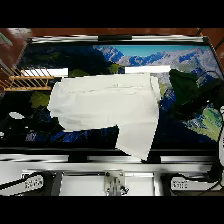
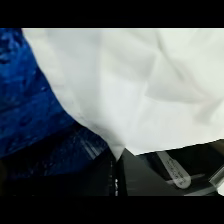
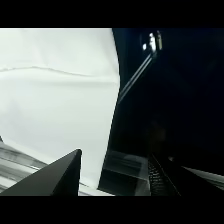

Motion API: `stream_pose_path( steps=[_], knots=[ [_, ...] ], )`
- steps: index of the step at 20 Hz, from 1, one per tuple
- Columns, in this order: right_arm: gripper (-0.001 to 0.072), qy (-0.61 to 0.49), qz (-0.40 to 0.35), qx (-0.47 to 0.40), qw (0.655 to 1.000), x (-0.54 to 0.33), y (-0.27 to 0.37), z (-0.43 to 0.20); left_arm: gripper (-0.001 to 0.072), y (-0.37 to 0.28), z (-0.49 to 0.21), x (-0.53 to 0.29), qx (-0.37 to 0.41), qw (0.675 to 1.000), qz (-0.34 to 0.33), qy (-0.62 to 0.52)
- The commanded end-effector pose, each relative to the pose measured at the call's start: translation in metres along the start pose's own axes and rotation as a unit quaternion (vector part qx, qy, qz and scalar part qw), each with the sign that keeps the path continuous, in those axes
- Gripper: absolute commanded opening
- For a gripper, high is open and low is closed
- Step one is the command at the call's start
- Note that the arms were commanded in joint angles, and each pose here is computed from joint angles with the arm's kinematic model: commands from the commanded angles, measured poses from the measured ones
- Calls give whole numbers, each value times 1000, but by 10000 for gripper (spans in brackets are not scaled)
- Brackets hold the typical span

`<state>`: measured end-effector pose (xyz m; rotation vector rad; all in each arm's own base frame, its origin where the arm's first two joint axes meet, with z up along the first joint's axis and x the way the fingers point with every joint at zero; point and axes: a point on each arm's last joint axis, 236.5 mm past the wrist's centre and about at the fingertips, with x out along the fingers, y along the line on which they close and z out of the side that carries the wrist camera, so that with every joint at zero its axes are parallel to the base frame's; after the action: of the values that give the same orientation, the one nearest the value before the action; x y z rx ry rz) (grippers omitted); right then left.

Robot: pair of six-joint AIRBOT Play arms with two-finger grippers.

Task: Fold the shirts.

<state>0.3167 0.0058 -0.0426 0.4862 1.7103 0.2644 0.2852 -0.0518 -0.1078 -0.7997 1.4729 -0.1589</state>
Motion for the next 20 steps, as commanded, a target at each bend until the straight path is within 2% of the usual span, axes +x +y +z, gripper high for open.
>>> stream_pose_path(
  steps=[1, 8, 20],
  knots=[
    [518, 40, 21, -30, 999, 43, 10, -25, 28, -3, -7, 0, 6, 1000, -6, 14],
    [518, 22, 40, 5, 999, 72, 6, -27, 28, -3, -6, 0, 7, 1000, -5, 13],
    [517, -29, 42, 22, 998, 73, 7, -2, 28, -3, -6, 0, 7, 1000, -5, 12]
  ],
)
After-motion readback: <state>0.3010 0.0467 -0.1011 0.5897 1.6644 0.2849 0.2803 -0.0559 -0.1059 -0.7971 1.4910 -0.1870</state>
